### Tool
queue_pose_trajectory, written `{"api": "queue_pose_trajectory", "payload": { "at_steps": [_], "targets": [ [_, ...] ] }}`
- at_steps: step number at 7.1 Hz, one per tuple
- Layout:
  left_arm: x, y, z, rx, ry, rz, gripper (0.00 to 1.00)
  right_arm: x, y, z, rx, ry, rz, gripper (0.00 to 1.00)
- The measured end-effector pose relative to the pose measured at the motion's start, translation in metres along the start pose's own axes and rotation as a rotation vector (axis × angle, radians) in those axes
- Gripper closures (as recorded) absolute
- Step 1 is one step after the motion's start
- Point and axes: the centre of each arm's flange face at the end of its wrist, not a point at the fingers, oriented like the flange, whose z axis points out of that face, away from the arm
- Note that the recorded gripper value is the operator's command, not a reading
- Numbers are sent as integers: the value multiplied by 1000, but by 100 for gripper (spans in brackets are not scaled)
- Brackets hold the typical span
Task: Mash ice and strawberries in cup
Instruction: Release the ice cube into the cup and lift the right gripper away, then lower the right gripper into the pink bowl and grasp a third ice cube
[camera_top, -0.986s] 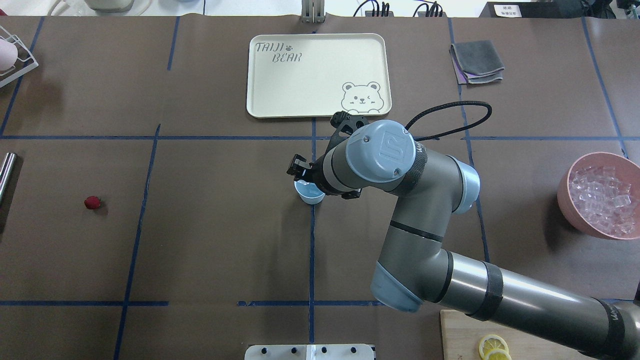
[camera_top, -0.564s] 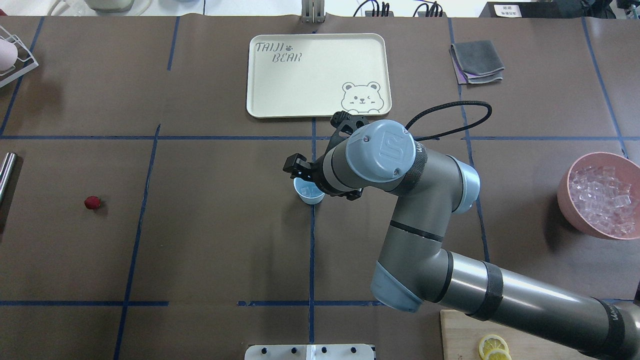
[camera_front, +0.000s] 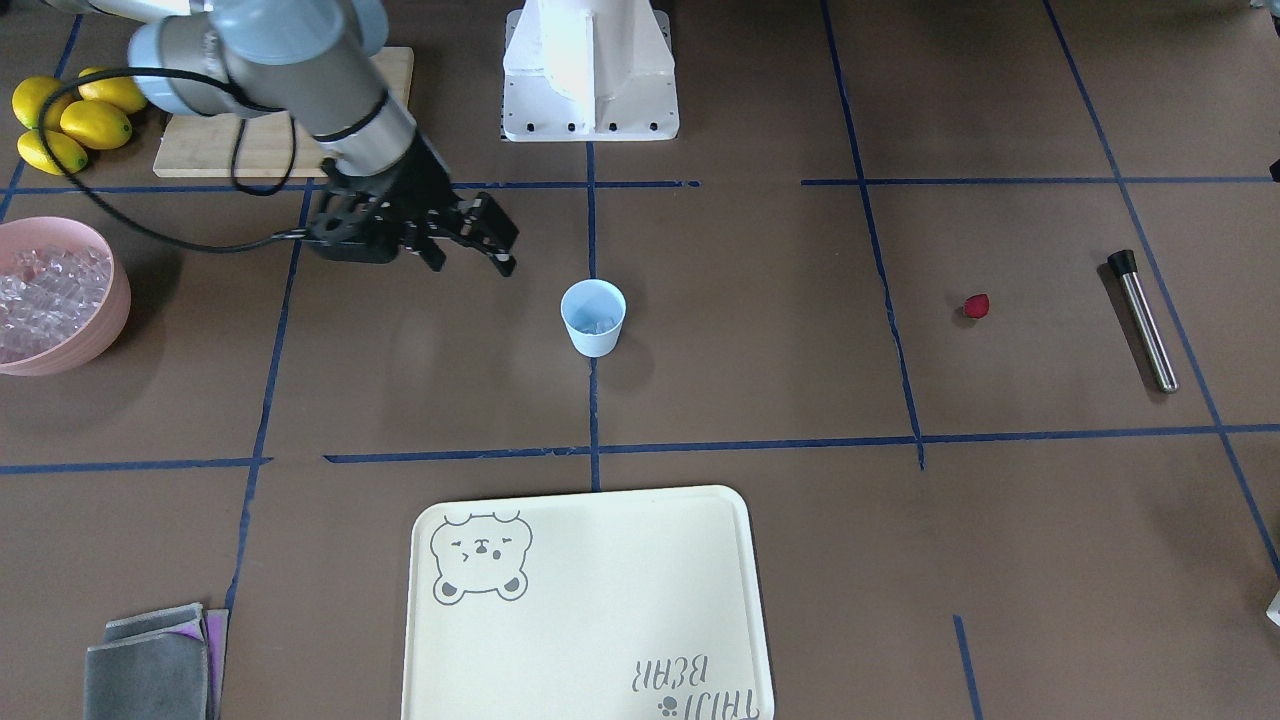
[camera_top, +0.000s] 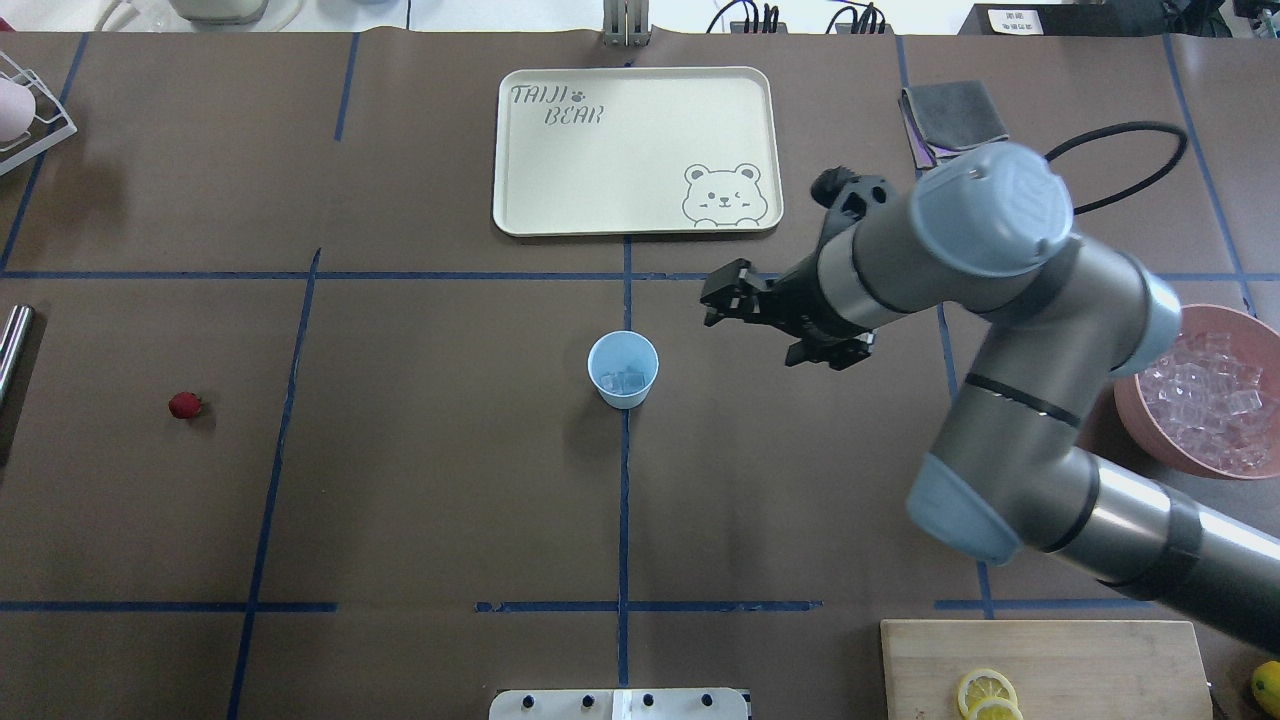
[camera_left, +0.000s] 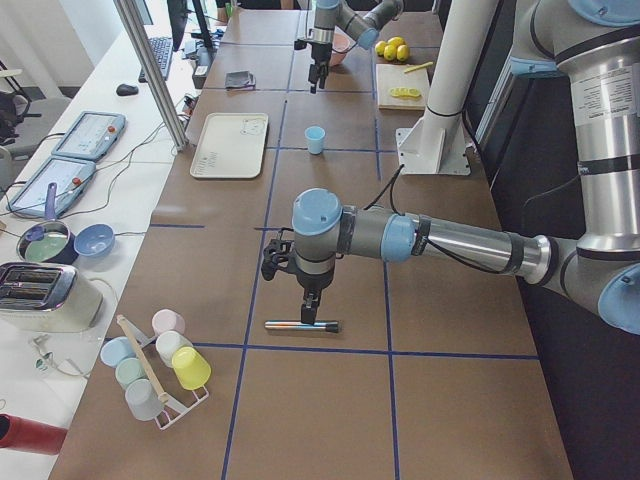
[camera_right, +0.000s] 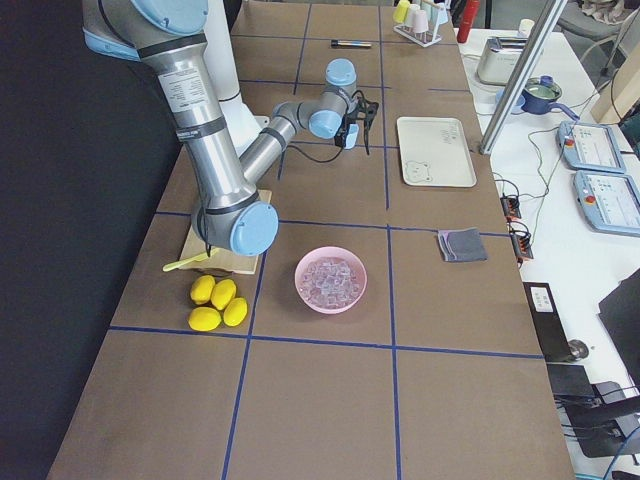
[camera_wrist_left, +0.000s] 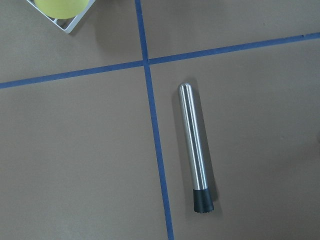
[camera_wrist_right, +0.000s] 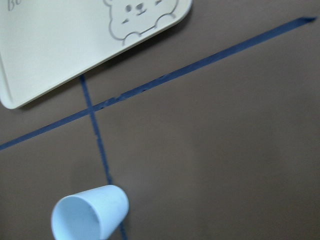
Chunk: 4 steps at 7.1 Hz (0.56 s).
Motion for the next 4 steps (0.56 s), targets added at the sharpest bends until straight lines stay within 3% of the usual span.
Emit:
{"api": "queue_pose_trajectory", "payload": {
  "at_steps": [4],
  "targets": [
    [16,-13,-14,36,-8,39,0,194,-68,-87,18,133,-153,1]
  ]
}}
